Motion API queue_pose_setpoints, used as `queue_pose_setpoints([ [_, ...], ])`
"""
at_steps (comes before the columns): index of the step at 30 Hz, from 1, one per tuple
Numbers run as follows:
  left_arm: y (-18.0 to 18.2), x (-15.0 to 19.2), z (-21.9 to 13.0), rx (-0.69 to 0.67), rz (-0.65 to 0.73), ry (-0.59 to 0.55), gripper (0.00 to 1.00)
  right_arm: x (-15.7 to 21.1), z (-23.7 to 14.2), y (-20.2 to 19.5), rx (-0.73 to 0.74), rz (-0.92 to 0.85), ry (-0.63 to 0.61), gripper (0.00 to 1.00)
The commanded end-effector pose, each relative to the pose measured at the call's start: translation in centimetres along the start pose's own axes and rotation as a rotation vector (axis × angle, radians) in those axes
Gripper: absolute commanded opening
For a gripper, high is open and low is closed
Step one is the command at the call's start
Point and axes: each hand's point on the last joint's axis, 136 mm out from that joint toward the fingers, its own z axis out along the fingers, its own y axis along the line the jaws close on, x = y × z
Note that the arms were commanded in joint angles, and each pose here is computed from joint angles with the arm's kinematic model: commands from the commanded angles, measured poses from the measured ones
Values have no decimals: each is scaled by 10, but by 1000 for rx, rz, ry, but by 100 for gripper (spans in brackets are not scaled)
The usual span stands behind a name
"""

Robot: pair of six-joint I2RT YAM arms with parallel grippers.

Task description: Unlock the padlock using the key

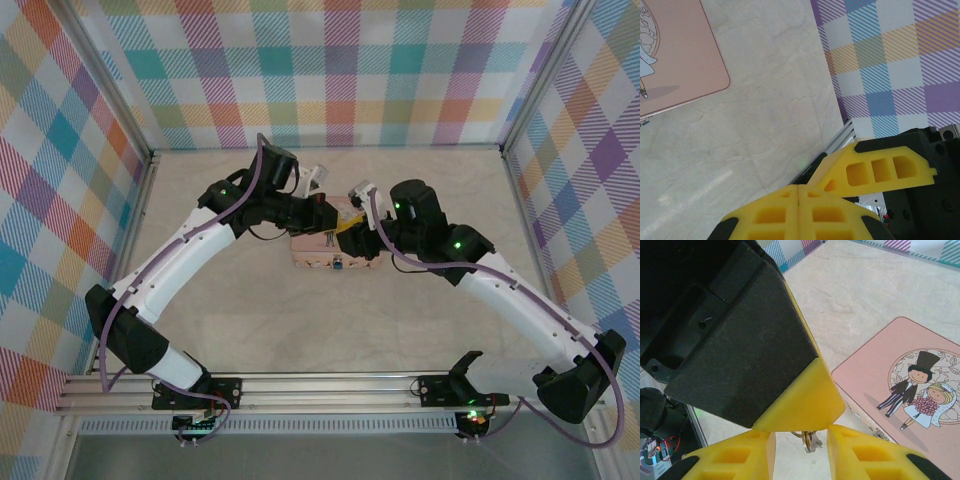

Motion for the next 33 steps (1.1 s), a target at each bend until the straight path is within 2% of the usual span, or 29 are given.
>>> queue_pose_setpoints([
  [1, -20, 1, -2, 51, 44, 15, 0, -8, 0, 5, -18, -24, -8, 34],
  [6, -21, 1, -2, 55, 44, 17, 0, -4, 2, 6, -31, -29, 9, 34],
  [14, -24, -1, -3, 66, 44, 7, 0, -1, 4, 7, -42, -35, 22, 9],
  [20, -28, -2, -4, 86, 45, 2, 0, 2, 6, 8, -51, -32, 21, 0],
  [26, -31, -2, -5, 96, 49, 0, 0, 2, 7, 9, -63, -27, 13, 0],
  [28, -30, -3, -5, 92, 48, -1, 0, 3, 6, 9, -57, -22, 13, 24],
  [33, -30, -2, -4, 97, 45, 6, 0, 1, 4, 9, -54, -25, 3, 27],
])
